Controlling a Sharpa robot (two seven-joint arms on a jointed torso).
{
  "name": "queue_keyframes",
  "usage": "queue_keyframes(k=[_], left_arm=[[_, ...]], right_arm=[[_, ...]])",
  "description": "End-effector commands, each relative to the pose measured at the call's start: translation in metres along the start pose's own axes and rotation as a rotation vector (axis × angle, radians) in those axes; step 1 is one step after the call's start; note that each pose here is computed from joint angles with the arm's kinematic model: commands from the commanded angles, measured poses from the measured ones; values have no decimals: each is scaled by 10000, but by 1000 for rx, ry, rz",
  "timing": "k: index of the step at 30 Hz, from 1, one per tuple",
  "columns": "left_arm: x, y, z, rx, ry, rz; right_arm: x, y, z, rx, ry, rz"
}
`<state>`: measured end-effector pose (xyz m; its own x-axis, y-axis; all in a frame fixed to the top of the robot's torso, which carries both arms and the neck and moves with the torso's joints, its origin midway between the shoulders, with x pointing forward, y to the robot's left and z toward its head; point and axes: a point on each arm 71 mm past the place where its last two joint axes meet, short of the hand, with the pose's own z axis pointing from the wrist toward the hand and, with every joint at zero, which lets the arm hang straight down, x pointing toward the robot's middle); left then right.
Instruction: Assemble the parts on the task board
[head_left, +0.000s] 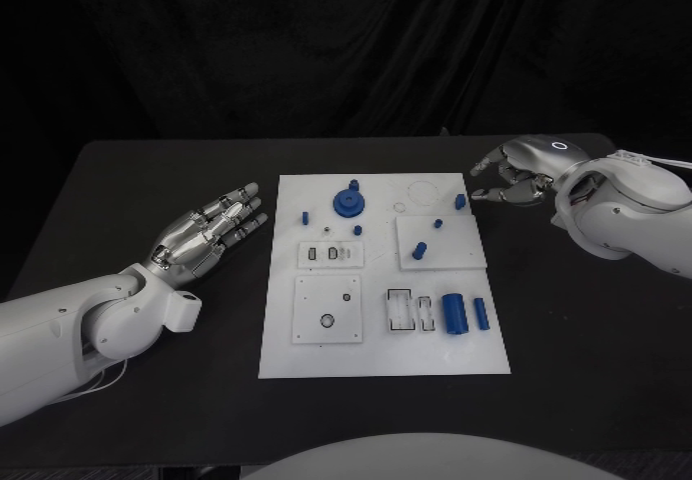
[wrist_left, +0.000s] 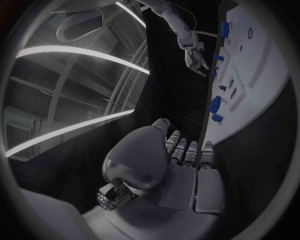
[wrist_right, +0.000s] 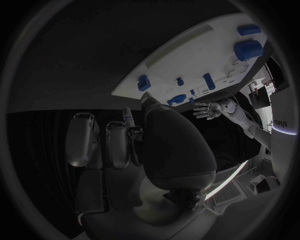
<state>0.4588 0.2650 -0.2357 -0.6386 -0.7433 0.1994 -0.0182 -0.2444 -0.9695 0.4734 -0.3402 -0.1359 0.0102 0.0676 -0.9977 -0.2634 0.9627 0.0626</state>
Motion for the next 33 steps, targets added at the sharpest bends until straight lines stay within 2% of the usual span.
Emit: queue_keyframes(k=[1,10,20,33], left_arm=[[18,-35,3,66,10,-11],[14,-31,-4,64,9,-12],[12,-20,-6,59,11,-15],[10,7,-12,53,13,-20]], right_arm=[[55,-10,-2,19,28,10],[158,29,29,-2,69,8],[228,82,71,-33,73,11],[300,117,121,-40,94,7]])
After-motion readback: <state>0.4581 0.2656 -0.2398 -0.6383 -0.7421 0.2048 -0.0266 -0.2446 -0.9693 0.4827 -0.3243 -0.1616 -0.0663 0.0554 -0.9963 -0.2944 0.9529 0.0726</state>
